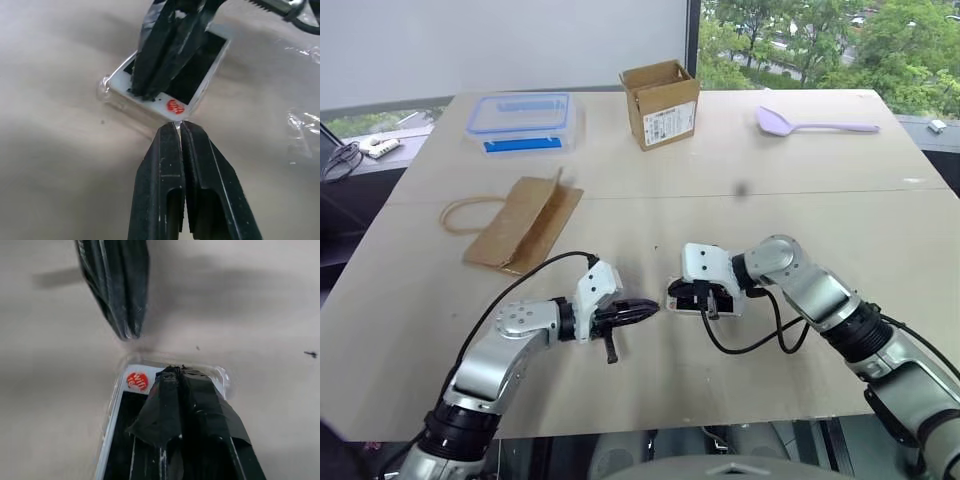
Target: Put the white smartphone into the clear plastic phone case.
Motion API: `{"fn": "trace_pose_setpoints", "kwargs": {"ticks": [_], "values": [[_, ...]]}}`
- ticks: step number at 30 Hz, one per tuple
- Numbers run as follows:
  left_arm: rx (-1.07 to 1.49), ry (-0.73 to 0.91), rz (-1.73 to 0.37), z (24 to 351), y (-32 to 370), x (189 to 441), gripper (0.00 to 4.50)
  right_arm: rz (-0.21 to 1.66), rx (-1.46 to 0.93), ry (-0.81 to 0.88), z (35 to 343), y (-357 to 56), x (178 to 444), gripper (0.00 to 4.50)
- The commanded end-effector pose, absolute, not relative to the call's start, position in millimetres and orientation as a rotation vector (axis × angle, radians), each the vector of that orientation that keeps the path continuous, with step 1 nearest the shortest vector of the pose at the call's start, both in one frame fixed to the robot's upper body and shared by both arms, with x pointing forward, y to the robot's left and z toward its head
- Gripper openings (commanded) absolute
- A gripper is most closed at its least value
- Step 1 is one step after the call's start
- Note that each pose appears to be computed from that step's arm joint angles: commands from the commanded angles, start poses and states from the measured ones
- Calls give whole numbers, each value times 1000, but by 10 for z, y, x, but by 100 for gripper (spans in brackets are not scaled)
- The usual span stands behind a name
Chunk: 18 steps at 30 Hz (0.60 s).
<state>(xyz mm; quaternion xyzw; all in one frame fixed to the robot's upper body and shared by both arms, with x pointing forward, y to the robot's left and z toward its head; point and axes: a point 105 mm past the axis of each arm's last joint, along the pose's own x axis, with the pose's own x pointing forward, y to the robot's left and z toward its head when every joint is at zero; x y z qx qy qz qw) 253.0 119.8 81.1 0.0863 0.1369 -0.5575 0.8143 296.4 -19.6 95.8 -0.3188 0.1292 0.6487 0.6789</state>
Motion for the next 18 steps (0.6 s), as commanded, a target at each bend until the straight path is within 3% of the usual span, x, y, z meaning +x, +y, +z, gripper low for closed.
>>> {"fn": "trace_pose_setpoints", "kwargs": {"ticks": [1,12,14,18], "values": [[216,253,-1219,875,1111,2548,11,1435,-752,340,920,-330,2971,0],[211,261,-1185,851,1224,2658,11,1417,-711,357,857,-353,2873,0],[223,266,-1177,844,1266,2681,11,1397,-666,322,928,-313,2894,0],[246,265,-1153,846,1313,2762,11,1297,-564,180,1411,-355,2992,0]]}}
